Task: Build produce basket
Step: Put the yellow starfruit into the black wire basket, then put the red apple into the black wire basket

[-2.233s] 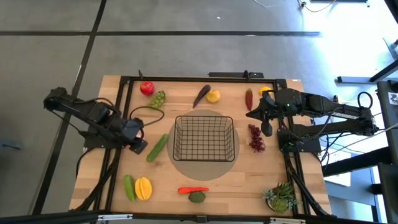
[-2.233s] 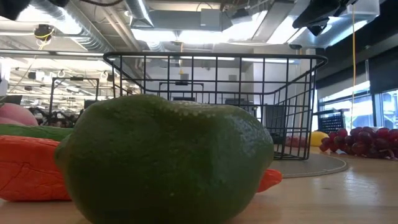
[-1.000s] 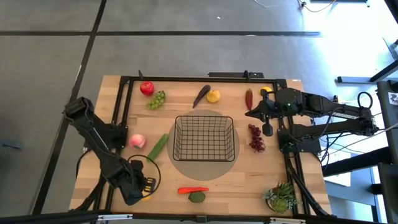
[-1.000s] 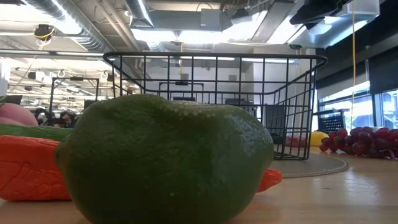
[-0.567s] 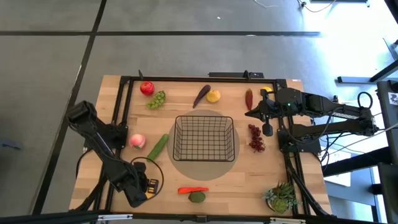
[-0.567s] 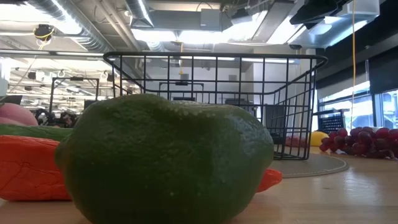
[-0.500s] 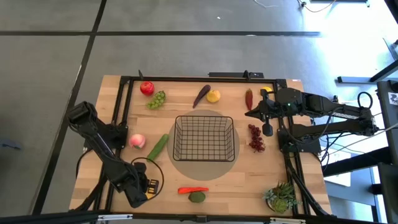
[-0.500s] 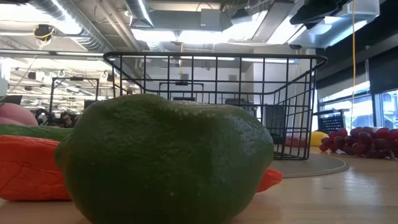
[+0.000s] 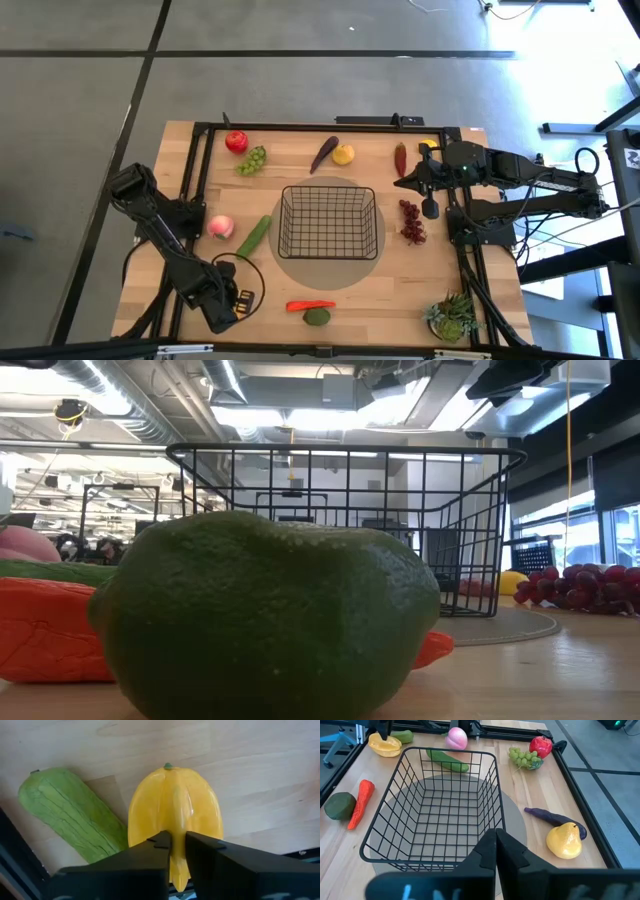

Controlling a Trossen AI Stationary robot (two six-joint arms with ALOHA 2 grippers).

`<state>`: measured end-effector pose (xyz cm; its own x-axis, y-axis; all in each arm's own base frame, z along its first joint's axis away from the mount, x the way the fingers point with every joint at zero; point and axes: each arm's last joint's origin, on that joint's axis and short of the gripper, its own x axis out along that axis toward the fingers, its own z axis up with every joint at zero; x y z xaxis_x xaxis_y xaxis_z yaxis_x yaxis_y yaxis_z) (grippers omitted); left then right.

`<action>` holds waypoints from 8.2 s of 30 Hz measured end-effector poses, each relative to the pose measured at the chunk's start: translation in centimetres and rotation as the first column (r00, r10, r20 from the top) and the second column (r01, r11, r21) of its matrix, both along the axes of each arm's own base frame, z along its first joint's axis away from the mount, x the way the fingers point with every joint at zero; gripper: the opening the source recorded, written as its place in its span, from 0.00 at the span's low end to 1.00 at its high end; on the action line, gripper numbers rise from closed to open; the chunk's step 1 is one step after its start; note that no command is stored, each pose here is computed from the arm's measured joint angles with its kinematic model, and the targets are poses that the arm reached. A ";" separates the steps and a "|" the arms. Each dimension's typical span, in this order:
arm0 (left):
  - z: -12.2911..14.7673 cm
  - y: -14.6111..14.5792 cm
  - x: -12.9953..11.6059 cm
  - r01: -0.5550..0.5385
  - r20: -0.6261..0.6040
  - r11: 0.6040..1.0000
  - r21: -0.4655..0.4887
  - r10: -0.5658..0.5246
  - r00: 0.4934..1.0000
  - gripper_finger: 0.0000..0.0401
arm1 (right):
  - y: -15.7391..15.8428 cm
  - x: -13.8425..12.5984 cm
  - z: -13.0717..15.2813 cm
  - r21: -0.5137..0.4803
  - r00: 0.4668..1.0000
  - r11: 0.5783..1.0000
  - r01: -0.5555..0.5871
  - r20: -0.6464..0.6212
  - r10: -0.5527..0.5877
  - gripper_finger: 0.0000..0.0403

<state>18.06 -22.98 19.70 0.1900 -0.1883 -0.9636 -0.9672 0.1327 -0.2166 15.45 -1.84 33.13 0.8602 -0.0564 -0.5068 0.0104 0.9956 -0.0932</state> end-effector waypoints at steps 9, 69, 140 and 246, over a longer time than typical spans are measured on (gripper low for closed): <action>0.0 0.2 0.0 0.007 0.006 1.000 0.013 -0.007 1.000 0.01 | 0.0 0.0 0.0 0.001 1.000 1.000 0.000 0.000 0.000 0.00; 14.4 15.4 13.7 0.114 0.173 0.542 0.833 -0.451 0.876 0.00 | 0.9 0.0 0.3 0.117 0.958 0.952 -0.285 0.064 0.279 0.00; 0.1 19.8 15.3 0.193 0.165 0.752 0.630 -0.372 0.913 0.21 | 0.9 0.0 0.3 0.119 0.959 0.952 -0.282 0.067 0.276 0.00; 5.2 53.5 -2.1 -0.053 -0.372 0.999 0.001 0.050 0.927 0.21 | -0.5 0.9 2.0 0.103 0.953 0.978 0.183 0.225 -0.202 0.00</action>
<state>16.00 30.48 24.94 -0.1715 -0.1966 -0.9654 -0.9841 0.0805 0.1584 16.34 -2.35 35.09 0.9316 -0.2003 -0.3033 0.2148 0.9765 0.0148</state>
